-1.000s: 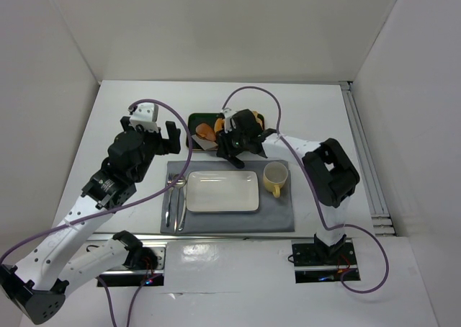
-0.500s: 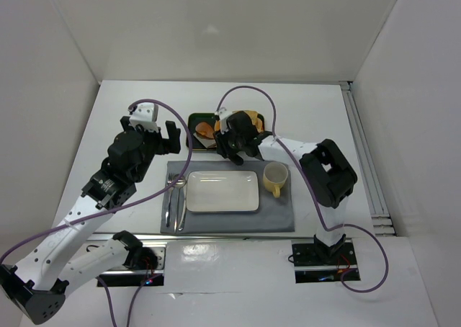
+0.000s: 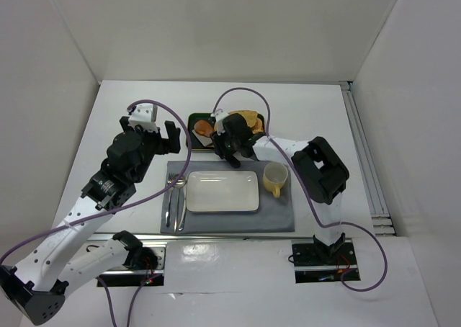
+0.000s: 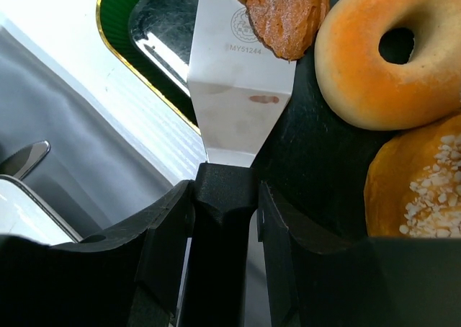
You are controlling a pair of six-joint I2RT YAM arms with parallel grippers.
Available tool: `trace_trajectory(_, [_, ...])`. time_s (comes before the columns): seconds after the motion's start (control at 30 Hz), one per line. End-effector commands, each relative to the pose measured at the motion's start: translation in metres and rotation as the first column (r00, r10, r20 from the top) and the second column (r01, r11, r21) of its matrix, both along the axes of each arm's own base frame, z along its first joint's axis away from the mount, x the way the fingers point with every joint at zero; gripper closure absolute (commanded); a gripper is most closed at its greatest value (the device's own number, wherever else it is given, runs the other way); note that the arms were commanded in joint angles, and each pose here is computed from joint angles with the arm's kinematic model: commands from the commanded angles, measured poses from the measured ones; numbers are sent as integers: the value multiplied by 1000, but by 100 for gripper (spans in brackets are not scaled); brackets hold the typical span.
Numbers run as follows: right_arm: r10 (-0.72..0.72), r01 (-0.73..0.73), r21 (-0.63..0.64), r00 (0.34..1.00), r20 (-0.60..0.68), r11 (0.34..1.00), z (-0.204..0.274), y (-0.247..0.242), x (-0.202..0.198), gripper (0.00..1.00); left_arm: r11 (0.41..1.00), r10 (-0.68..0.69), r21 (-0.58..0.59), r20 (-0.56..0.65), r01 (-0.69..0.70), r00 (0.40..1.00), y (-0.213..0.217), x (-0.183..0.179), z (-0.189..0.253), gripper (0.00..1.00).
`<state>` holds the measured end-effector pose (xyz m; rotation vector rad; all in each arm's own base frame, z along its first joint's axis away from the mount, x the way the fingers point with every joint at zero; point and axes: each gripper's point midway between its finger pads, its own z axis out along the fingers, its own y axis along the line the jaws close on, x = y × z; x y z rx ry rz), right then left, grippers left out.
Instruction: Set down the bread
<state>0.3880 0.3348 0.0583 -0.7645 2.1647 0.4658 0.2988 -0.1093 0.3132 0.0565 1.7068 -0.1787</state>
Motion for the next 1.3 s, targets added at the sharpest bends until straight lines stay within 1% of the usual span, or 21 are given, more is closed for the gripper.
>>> trace_trajectory(0.0, [-12,4,90,996,84,996,33,23,21,100,999,11,-45,55,-8,998,1,-1,16,0])
trace_trajectory(0.27, [-20,11,93,995,96,996,32,28,29,100,999,20,-44,55,-18,998,3,-1,16,0])
trace_trajectory(0.47, [-31,21,74,990,135,997,32,28,40,100,999,20,-49,63,-17,998,3,-1,18,0])
trace_trajectory(0.73, [-56,49,34,972,227,998,43,24,53,100,999,20,-49,63,-17,998,3,-1,18,0])
trace_trajectory(0.83, [-51,50,9,971,232,999,36,23,56,100,999,20,-49,63,-17,998,3,-1,18,0])
trace_trajectory(0.87, [-54,54,6,968,246,999,40,23,59,100,999,20,-49,63,-17,998,3,-1,18,0])
trace_trajectory(1.07, [-38,47,-23,956,291,999,38,21,65,100,999,20,-49,63,-17,998,3,-1,18,0])
trace_trajectory(1.23, [-17,32,-46,951,309,998,31,15,60,100,998,21,-54,71,-17,997,4,-2,21,0])
trace_trajectory(1.27, [-13,28,-40,943,332,999,41,14,60,100,998,21,-54,71,-17,997,4,-2,21,0])
